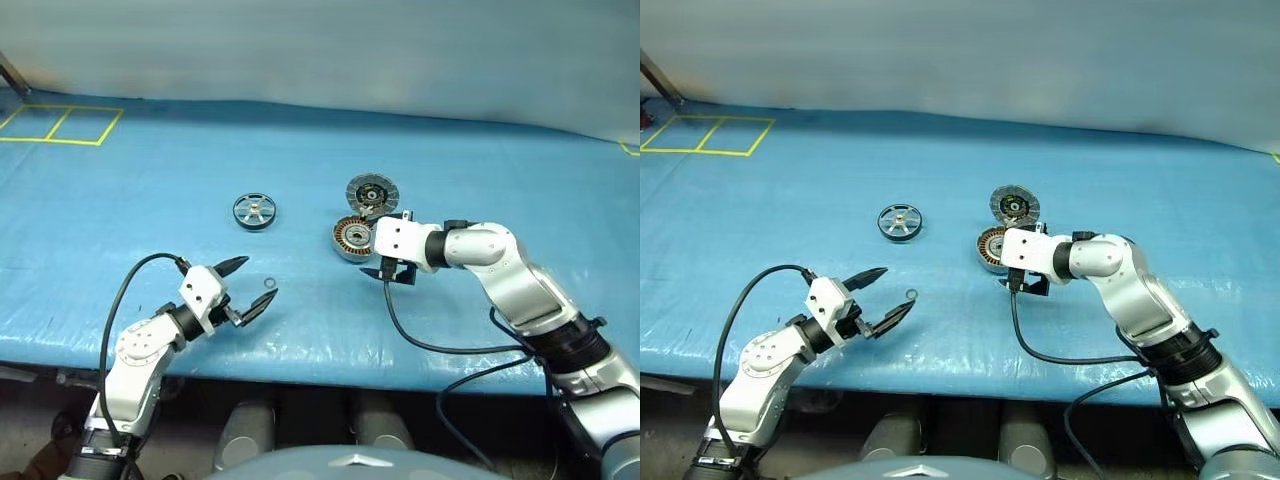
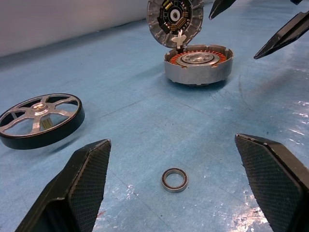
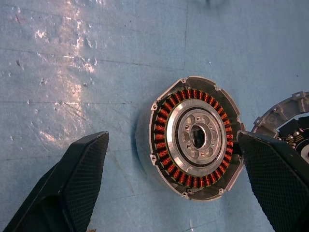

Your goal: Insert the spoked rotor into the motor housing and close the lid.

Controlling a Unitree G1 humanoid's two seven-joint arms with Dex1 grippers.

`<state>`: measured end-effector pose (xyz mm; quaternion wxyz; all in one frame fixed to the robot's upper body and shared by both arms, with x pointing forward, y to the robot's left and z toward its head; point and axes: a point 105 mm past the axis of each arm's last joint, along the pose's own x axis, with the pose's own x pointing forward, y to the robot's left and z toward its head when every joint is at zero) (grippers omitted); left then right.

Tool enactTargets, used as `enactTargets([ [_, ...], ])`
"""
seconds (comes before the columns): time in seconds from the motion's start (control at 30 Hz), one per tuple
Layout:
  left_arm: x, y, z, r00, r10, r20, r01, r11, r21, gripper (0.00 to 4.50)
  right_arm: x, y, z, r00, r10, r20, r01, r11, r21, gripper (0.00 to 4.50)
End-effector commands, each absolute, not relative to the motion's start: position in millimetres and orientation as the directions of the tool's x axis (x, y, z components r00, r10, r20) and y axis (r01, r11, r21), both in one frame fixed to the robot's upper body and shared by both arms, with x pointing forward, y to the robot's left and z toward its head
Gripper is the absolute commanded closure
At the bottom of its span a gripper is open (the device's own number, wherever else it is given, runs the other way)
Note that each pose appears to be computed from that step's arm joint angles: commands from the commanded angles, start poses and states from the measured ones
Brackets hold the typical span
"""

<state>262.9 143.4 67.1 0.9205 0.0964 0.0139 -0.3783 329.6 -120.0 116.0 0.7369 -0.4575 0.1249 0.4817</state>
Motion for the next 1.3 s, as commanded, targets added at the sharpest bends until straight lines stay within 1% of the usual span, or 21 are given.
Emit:
enactTargets([
  [0.03, 261, 138, 71, 0.714, -0.697, -0.064, 0.695, 0.695, 0.186, 0.0, 337, -114, 123, 0.483, 0.588, -0.649, -0.814, 0.029, -0.58, 0.01],
  [0.3, 257, 140, 65, 0.731, -0.679, -0.061, 0.678, 0.714, 0.177, 0.0, 350, -111, 114, 0.401, 0.544, -0.737, -0.844, -0.095, -0.528, 0.01],
  [0.63, 253, 141, 60, 0.747, -0.662, -0.061, 0.662, 0.73, 0.171, 0.0, 358, -112, 98, 0.372, 0.508, -0.777, -0.862, -0.122, -0.492, 0.01],
  [0.83, 252, 143, 57, 0.751, -0.657, -0.067, 0.657, 0.734, 0.172, 0.0, 357, -111, 87, 0.337, 0.497, -0.8, -0.883, -0.128, -0.451, 0.01],
  [0.93, 252, 144, 57, 0.754, -0.653, -0.071, 0.654, 0.736, 0.175, 0.0, 357, -113, 84, 0.329, 0.484, -0.811, -0.888, -0.134, -0.44, 0.61],
  [1.07, 252, 146, 57, 0.758, -0.648, -0.073, 0.649, 0.739, 0.181, 0.0, 358, -111, 85, 0.349, 0.497, -0.794, -0.879, -0.118, -0.461, 1.89],
  [1.13, 251, 148, 56, 0.759, -0.646, -0.078, 0.648, 0.74, 0.182, 0.0, 355, -108, 84, 0.338, 0.513, -0.789, -0.883, -0.118, -0.455, 1.89],
  [1.23, 251, 151, 56, 0.76, -0.644, -0.086, 0.647, 0.74, 0.184, 0.0, 352, -106, 84, 0.347, 0.531, -0.773, -0.879, -0.104, -0.465, 2.36],
  [1.3, 250, 153, 57, 0.76, -0.644, -0.092, 0.648, 0.739, 0.185, 0.0, 351, -104, 85, 0.364, 0.54, -0.759, -0.872, -0.089, -0.482, 2.37],
])
